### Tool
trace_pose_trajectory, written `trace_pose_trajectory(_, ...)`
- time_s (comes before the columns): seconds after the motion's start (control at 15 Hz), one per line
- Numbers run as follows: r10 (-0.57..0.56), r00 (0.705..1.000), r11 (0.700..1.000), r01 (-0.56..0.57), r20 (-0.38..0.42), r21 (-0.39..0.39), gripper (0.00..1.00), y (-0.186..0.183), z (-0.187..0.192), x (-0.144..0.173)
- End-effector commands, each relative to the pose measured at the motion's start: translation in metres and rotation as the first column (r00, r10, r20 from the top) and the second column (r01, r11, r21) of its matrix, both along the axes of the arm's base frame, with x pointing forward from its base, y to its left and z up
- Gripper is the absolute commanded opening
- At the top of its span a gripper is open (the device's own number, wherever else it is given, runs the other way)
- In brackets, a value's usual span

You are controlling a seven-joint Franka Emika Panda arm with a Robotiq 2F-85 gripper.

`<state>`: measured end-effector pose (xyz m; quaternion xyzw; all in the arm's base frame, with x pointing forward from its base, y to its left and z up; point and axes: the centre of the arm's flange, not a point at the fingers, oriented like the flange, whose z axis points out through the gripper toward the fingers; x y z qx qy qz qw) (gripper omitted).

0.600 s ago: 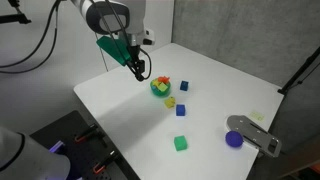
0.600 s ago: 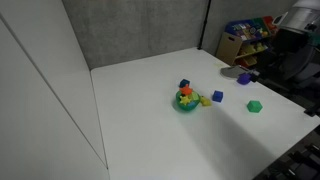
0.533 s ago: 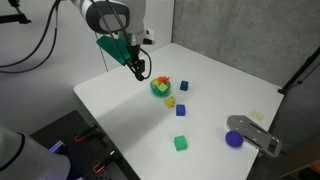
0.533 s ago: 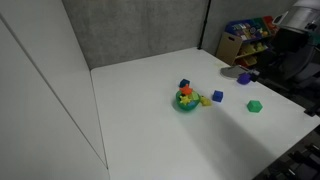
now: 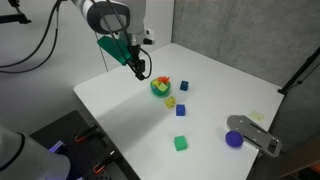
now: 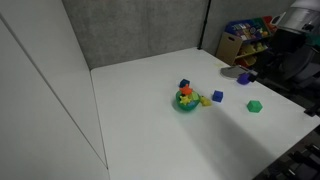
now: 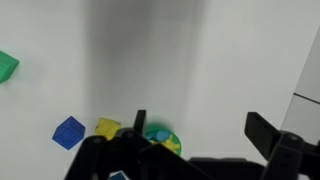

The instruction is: Put the orange toy on the table

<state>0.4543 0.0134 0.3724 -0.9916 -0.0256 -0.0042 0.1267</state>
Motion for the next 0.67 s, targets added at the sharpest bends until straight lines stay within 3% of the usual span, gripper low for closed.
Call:
trace_pose_trajectory(0.0, -0.003, 1.000, 1.000, 0.003, 0.018, -0.020, 1.00, 0.006, 0.001, 0.036)
trace_pose_trajectory(0.6, -0.005, 0.998, 0.988, 0.013, 0.057, -0.153, 1.00, 0.031, -0.030, 0.145)
